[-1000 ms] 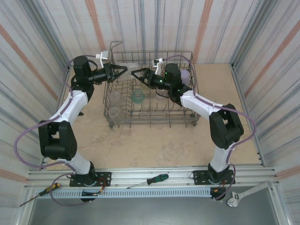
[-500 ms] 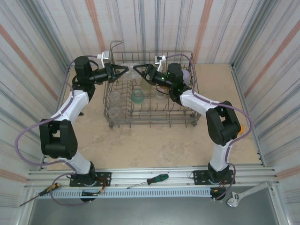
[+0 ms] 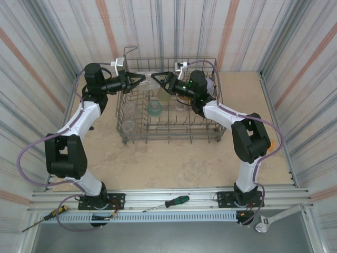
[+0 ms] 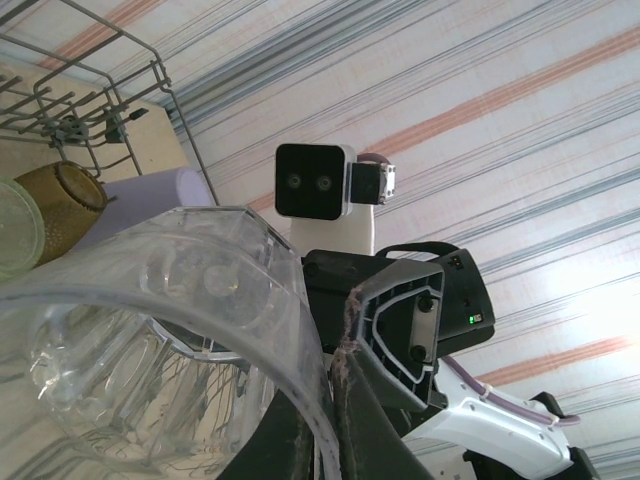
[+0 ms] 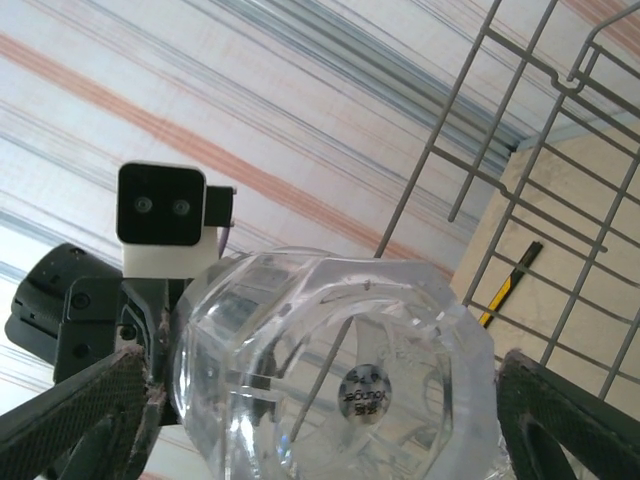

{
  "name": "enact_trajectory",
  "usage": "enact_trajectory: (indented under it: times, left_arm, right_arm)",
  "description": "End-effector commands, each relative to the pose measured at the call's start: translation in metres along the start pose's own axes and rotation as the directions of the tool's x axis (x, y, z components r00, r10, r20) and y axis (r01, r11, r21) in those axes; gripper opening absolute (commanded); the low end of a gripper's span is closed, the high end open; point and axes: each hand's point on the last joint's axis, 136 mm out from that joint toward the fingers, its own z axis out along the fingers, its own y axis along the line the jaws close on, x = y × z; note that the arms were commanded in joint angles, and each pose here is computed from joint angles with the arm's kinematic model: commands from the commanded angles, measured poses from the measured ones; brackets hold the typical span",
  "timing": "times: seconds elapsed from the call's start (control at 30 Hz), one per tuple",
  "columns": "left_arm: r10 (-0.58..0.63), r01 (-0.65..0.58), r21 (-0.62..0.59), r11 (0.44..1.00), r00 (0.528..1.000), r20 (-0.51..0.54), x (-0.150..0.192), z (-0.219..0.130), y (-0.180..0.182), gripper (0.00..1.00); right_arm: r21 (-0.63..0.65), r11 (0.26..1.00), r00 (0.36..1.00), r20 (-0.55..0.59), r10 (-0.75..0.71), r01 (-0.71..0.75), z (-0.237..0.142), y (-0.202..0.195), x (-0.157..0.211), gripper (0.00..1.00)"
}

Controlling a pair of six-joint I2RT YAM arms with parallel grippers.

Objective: Load the cups into the dish rack

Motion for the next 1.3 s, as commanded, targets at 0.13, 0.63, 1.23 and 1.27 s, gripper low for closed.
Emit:
enact_trajectory:
  times: [0.13, 0.63, 1.23, 1.27]
  left_arm:
    - [0.043, -0.042, 0.054, 0.998, 0.999, -0.014, -0.005, 0.0, -0.021, 0.0]
    - [0.011, -0.007, 0.074, 0.997, 0.999, -0.046, -0.005, 0.003, -0.016, 0.0]
    - [0.047, -0.045, -0.031, 0.999, 0.996, 0.07, -0.03, -0.035, -0.009, 0.44]
    - [0.047, -0.045, -0.035, 0.998, 0.996, 0.075, -0.031, -0.037, -0.009, 0.46]
  right_arm:
    - [-0.049, 0.999, 0.999, -0.039, -0.002, 0.0, 0.004, -0.001, 0.006, 0.84]
    - [-0.16, 0.987, 0.999, -0.044, 0.016, -0.023, 0.006, 0.017, 0.004, 0.41]
    - [-0.06, 0.998, 0.999, -0.036, -0.029, 0.027, 0.003, 0.013, 0.0, 0.16]
    - [-0.06, 0.998, 0.999, -0.034, -0.032, 0.03, 0.003, 0.013, 0.0, 0.15]
